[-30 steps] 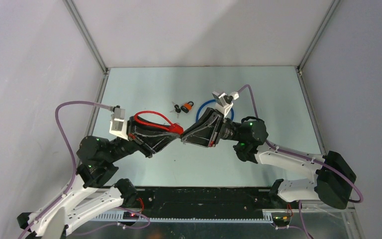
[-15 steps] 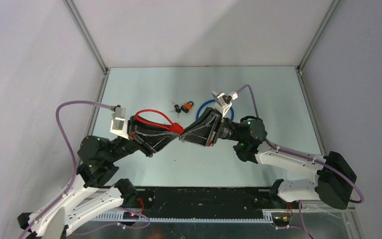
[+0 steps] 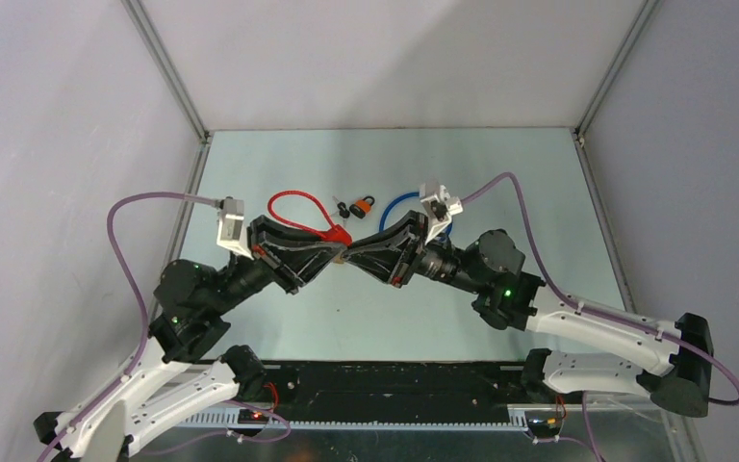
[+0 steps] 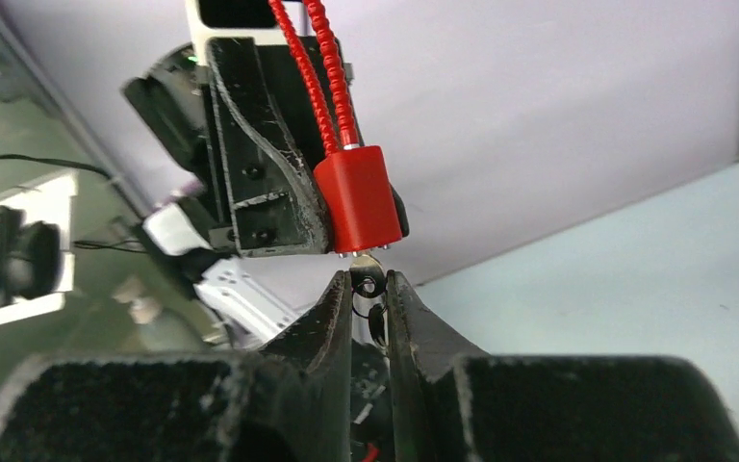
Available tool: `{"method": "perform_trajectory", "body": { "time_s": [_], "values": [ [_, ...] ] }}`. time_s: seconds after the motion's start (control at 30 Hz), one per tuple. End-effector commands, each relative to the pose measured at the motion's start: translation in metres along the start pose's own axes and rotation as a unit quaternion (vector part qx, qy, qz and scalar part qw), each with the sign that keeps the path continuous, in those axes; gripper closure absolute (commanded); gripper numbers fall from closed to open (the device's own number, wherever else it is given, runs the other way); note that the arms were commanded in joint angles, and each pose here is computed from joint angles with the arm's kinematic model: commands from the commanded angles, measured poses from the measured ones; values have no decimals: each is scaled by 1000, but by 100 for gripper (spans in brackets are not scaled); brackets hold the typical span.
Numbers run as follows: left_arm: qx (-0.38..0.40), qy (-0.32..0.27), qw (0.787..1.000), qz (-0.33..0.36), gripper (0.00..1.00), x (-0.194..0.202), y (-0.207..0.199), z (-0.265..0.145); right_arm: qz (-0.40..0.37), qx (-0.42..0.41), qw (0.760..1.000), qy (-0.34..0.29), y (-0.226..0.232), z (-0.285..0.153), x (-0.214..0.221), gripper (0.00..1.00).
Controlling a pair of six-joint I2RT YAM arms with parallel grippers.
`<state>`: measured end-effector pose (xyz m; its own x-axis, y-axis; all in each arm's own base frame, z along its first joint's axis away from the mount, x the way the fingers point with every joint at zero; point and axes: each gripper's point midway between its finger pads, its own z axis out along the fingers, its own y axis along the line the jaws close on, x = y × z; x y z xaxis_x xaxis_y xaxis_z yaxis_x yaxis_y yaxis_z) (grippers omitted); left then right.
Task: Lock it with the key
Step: Lock the lock.
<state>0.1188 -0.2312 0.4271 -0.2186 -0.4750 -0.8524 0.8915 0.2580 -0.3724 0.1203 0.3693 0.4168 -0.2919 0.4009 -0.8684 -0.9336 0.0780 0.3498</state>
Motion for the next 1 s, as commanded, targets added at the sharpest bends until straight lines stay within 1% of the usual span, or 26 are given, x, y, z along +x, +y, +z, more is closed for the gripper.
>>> {"method": "perform_trajectory", "body": {
  "time_s": [0.0, 0.03, 0.1, 0.13, 0.23, 0.3, 0.37, 0.4, 0.43, 0.47, 0.5, 0.53, 0.57, 0.6, 0.67, 0.77, 0.8, 0.87, 0.97],
  "values": [
    [-30, -4, 999, -21, 100, -6, 7, 2, -97, 134, 986, 28, -49, -7, 7, 100],
    [-37, 1, 999, -24, 100, -4, 9, 2, -105, 143, 984, 28, -51, -7, 5, 100],
    [-65, 0, 997, -31, 100, -4, 19, 2, -130, 187, 973, 29, -62, -9, 3, 100],
    [-73, 0, 997, -35, 100, -4, 21, 3, -145, 193, 970, 40, -63, -8, 9, 100],
    [-115, 4, 992, -44, 100, -1, 36, 1, -170, 227, 958, 47, -71, -8, 11, 100],
    [-130, 4, 990, -46, 100, 0, 41, -1, -176, 229, 956, 52, -71, -7, 13, 100],
    [-133, 1, 990, -46, 100, -1, 42, -1, -167, 210, 962, 55, -64, -5, 14, 100],
    [-132, -1, 990, -47, 100, -3, 41, -2, -159, 200, 965, 60, -61, -5, 17, 97],
    [-131, -2, 990, -47, 100, -3, 40, -2, -154, 171, 971, 68, -53, -4, 18, 92],
    [-130, -2, 990, -47, 100, -4, 39, -2, -143, 156, 975, 72, -49, -4, 20, 79],
    [-129, -4, 991, -46, 100, -5, 38, -3, -135, 119, 980, 82, -38, -5, 21, 73],
    [-128, -5, 991, -46, 100, -6, 38, -3, -122, 104, 983, 86, -33, -6, 22, 56],
    [-125, -5, 991, -46, 100, -7, 36, -4, -109, 78, 987, 94, -25, -8, 23, 50],
    [-123, -4, 991, -46, 100, -7, 35, -4, -102, 67, 988, 98, -22, -10, 23, 41],
    [-117, -4, 992, -45, 100, -7, 32, -4, -86, 39, 990, 107, -13, -16, 24, 33],
    [-104, -1, 994, -44, 100, -8, 27, -5, -58, -12, 992, 109, 3, -24, 20, 26],
    [-102, 0, 994, -45, 100, -8, 26, -5, -53, -27, 992, 113, 7, -27, 21, 22],
    [-100, 1, 994, -47, 100, -7, 25, -5, -43, -43, 992, 111, 10, -31, 20, 19],
    [-92, 4, 994, -55, 100, -6, 22, -5, -21, -52, 994, 99, 12, -32, 15, 20]
  ]
}}
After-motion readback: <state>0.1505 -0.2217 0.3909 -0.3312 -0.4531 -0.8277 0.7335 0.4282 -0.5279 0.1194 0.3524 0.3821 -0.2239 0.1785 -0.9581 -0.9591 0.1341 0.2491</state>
